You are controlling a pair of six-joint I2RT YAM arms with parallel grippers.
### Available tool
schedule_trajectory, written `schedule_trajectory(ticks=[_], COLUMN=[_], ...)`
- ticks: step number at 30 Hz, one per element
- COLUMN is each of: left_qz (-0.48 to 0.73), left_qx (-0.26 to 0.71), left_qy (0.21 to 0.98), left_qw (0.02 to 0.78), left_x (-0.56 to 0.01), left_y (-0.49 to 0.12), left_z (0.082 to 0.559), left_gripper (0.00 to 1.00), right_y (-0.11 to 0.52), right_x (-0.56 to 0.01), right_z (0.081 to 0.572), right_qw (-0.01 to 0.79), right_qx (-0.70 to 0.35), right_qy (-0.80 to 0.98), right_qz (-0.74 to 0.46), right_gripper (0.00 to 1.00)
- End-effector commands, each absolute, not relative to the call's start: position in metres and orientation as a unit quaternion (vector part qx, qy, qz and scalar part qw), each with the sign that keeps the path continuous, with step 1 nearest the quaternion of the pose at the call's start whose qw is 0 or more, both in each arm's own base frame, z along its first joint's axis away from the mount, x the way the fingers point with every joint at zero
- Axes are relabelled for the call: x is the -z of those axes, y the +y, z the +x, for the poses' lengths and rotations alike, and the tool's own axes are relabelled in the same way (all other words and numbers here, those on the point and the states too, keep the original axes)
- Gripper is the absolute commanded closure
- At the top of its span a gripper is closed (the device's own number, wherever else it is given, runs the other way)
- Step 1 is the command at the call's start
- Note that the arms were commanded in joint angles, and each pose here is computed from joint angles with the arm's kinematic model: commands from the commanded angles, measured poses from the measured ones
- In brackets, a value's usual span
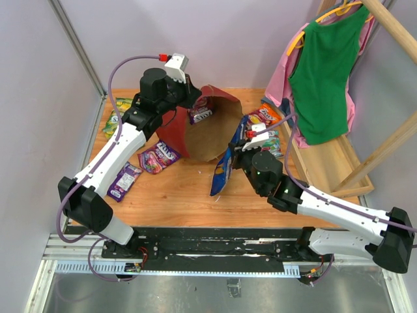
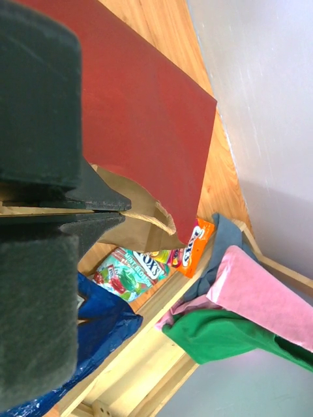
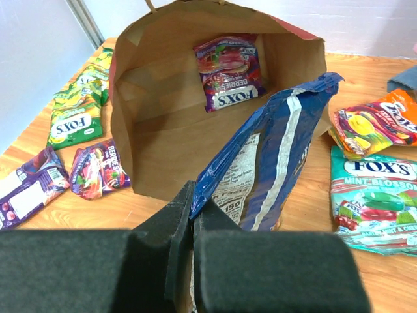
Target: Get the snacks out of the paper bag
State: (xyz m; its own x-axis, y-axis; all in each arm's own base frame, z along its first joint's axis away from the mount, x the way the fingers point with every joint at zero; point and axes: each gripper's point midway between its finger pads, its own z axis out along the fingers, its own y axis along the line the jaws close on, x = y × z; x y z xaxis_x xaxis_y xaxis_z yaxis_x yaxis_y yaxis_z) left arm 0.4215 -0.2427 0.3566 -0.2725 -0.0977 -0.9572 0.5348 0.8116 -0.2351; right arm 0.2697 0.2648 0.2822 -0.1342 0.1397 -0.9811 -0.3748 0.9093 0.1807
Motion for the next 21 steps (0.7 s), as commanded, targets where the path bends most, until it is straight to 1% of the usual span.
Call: schedule_trajectory(ticks=[1, 9, 13, 17, 21], left_qz=[0.150, 0.148, 0.151, 0.151, 0.155], left_qx=[0.278, 0.283, 0.290, 0.291, 0.291], left_qy=[0.733, 0.731, 0.731, 0.733, 0.732], left_qw=[0.602, 0.603, 0.599, 0.595, 0.597], left_x=[-0.369, -0.371, -0.368, -0.363, -0.363], left_y=[-0.243, -0.245, -0.248, -0.249, -0.252], left_z=[0.420, 0.420, 0.421, 0.422, 0.421], left_gripper=[0.99, 1.00, 0.99, 0.99, 0.99], right_y=[0.245, 0.206, 0.179, 0.143, 0.126], right_x=[-0.277, -0.252, -0.228, -0.184, -0.161], right_z=[0.267, 0.260, 0.257, 0.246, 0.233], right_qw=[0.660, 0.645, 0.632, 0.577, 0.546], right_qx=[-0.166, -0.099, -0.063, -0.029, -0.006], right_qy=[0.730, 0.756, 0.772, 0.815, 0.836], right_qz=[-0.066, -0.053, -0.017, 0.038, 0.058], right_gripper=[0.99, 0.99, 0.99, 0.99, 0.99])
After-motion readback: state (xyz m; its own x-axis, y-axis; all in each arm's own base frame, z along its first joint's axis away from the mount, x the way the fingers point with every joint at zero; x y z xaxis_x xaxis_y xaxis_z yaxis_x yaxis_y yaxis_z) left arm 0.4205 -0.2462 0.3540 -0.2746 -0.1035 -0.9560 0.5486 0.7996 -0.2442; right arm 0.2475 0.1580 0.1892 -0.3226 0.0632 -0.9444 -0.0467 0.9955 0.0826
